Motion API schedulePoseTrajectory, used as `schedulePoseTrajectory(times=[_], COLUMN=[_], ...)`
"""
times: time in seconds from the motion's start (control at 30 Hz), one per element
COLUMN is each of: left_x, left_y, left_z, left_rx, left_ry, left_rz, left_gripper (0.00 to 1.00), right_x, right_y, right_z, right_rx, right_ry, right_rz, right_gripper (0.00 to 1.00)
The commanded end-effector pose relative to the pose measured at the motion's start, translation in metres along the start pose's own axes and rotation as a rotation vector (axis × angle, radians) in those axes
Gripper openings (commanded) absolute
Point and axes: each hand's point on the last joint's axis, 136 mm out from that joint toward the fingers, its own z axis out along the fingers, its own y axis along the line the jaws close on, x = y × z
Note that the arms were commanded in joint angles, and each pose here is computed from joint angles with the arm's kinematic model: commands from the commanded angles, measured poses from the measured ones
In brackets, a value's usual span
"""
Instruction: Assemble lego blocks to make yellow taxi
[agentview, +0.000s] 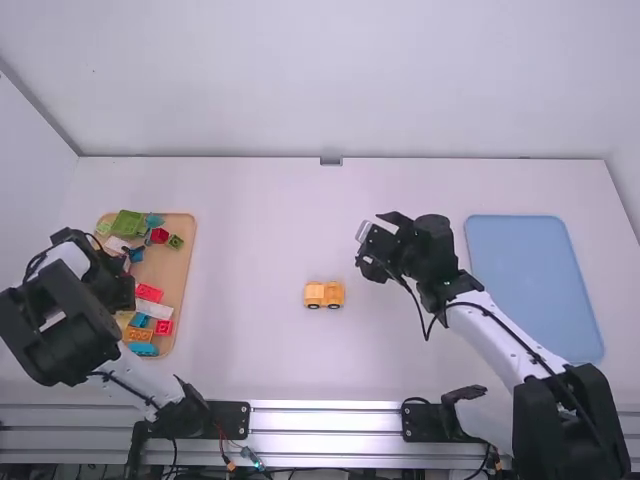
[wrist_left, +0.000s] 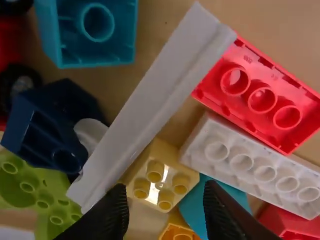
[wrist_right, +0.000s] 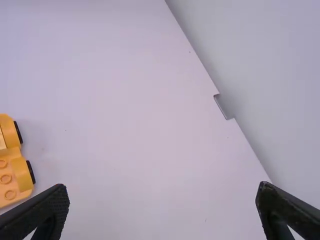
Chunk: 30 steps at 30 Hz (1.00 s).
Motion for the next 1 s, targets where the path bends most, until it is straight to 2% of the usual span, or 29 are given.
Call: schedulePoseTrajectory(times=[0.0,0.17,0.4,0.67,0.8,0.87,0.97], left_x=[0.001,0.005,0.006,0.007,-0.001,0.000,0.000], left_y=[0.003,0.002,-0.002,-0.003,-0.007,-0.003,-0.002], left_z=[-0.004,0.003,0.014,0.017,0.011,0.010,0.009], left_rx=[0.004,0.017,0.006,0.011,0.043,0.040,0.042], left_ry=[-0.022,-0.024,-0.039,-0.046,-0.072,-0.070,-0.067], left_rz=[-0.020,0.025,0.070,0.071,0.085,0.071,0.068], left_gripper=[0.44,0.48,0.41,0.42,0.57,0.57,0.49], right_x=[-0.012,-0.012,-0.013,-0.011,-0.012,-0.012,-0.012], right_y=[-0.010,-0.010,-0.011,-0.012,-0.012,-0.012,-0.012], right_z=[-0.004,-0.004,-0.004,-0.005,-0.005,-0.005,-0.004], right_rx=[0.023,0.024,0.026,0.030,0.029,0.030,0.029], right_ry=[-0.025,-0.025,-0.028,-0.024,-0.026,-0.025,-0.026], right_rz=[-0.009,-0.008,-0.011,-0.007,-0.009,-0.008,-0.009], right_gripper=[0.99,0.99,0.99,0.99,0.99,0.99,0.99])
